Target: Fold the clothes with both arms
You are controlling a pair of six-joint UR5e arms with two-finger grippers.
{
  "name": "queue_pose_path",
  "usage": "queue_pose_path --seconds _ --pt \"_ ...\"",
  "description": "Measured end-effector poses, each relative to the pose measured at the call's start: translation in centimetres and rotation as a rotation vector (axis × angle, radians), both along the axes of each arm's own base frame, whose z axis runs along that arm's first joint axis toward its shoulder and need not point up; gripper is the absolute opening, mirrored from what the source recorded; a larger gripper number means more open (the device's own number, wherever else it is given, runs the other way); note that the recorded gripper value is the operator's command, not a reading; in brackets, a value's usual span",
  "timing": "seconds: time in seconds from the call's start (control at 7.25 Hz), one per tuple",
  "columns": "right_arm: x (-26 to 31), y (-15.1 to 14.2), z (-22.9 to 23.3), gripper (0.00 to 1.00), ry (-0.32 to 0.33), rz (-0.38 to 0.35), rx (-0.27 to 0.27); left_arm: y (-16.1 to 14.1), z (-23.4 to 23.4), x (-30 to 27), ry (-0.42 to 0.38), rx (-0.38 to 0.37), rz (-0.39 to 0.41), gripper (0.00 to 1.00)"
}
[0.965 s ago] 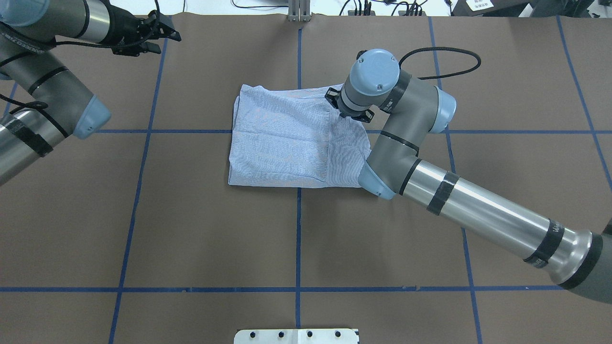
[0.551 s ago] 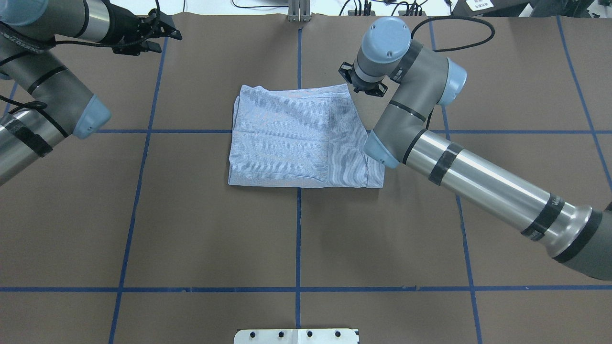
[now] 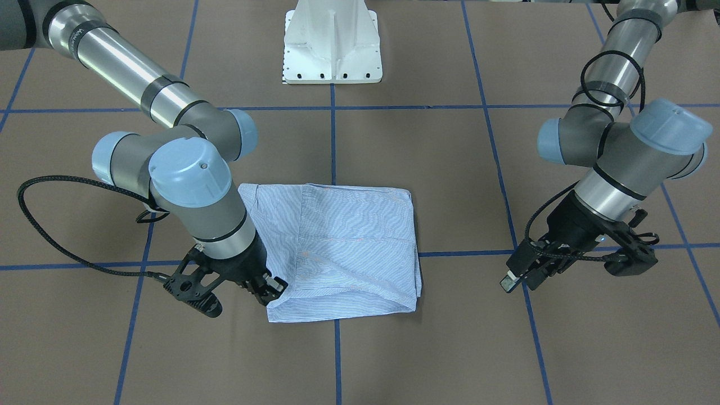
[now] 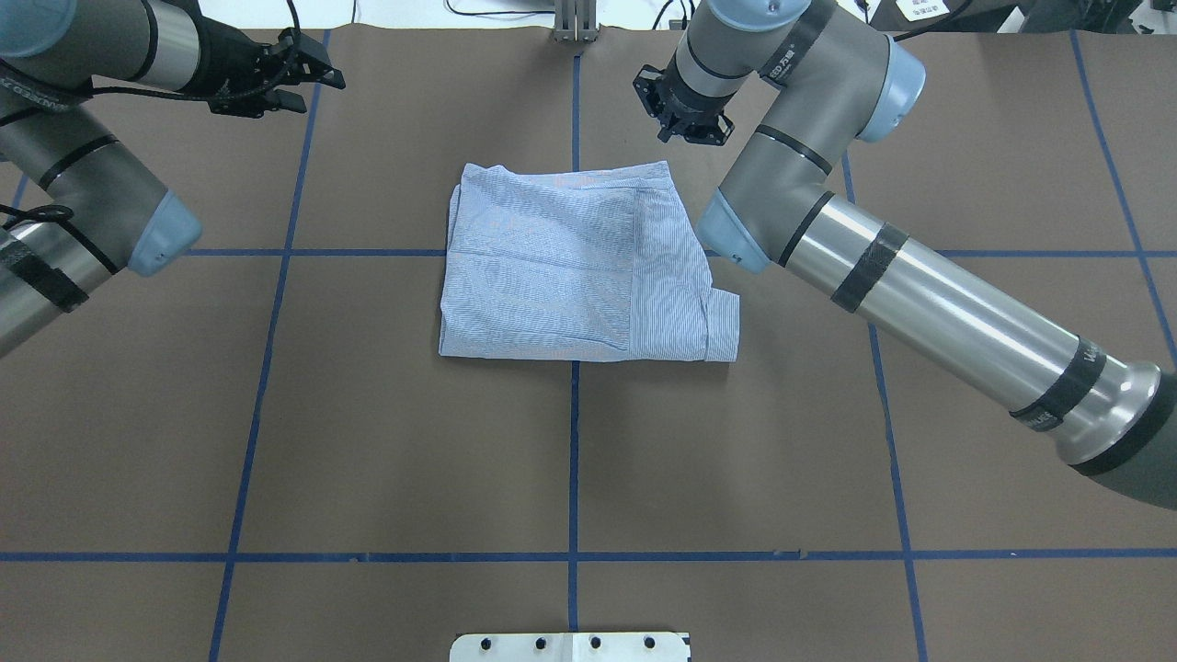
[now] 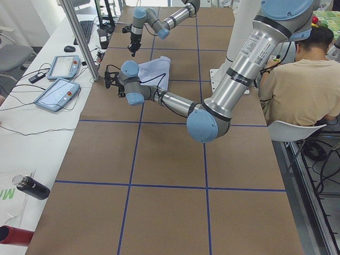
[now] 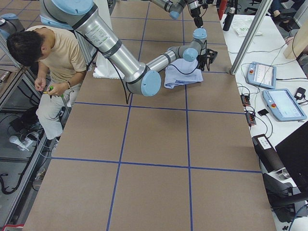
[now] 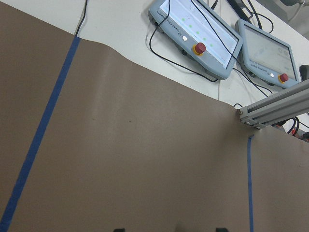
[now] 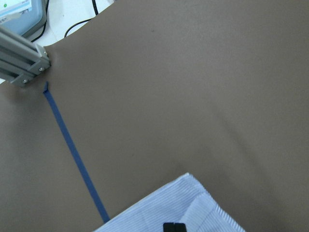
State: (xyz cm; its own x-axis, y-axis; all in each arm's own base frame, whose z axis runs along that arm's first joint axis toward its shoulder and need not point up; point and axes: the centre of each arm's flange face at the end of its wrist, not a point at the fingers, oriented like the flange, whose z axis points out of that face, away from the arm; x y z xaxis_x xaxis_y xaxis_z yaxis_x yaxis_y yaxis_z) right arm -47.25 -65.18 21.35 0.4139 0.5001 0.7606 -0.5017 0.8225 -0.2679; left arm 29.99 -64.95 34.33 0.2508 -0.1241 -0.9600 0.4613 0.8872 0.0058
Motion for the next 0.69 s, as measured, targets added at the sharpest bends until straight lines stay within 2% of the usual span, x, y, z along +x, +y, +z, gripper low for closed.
queue_pose_path --seconds 0.14,0.28,0.41,0.55,0.69 --pt "0.1 1.8 -0.7 0.0 -0.019 -0.014 -0.005 0.6 0.4 -0.5 0.001 0.002 0.015 0.68" --pt "1.6 3.6 0.2 0.4 -0.033 -0.027 -0.002 1.7 1.0 -1.9 -0.001 0.02 0.042 0.68" --pt "4.0 5.1 2.1 0.58 -0.038 -0.047 0.01 3.2 1.7 -4.1 -0.01 0.058 0.075 0.68" --pt "6.9 5.9 4.3 1.0 -0.031 -0.071 0.033 4.7 2.8 -6.5 -0.03 0.108 0.105 0.69" --pt "10.1 6.4 6.8 1.0 -0.013 -0.093 0.061 5.9 4.3 -9.0 -0.064 0.165 0.128 0.77"
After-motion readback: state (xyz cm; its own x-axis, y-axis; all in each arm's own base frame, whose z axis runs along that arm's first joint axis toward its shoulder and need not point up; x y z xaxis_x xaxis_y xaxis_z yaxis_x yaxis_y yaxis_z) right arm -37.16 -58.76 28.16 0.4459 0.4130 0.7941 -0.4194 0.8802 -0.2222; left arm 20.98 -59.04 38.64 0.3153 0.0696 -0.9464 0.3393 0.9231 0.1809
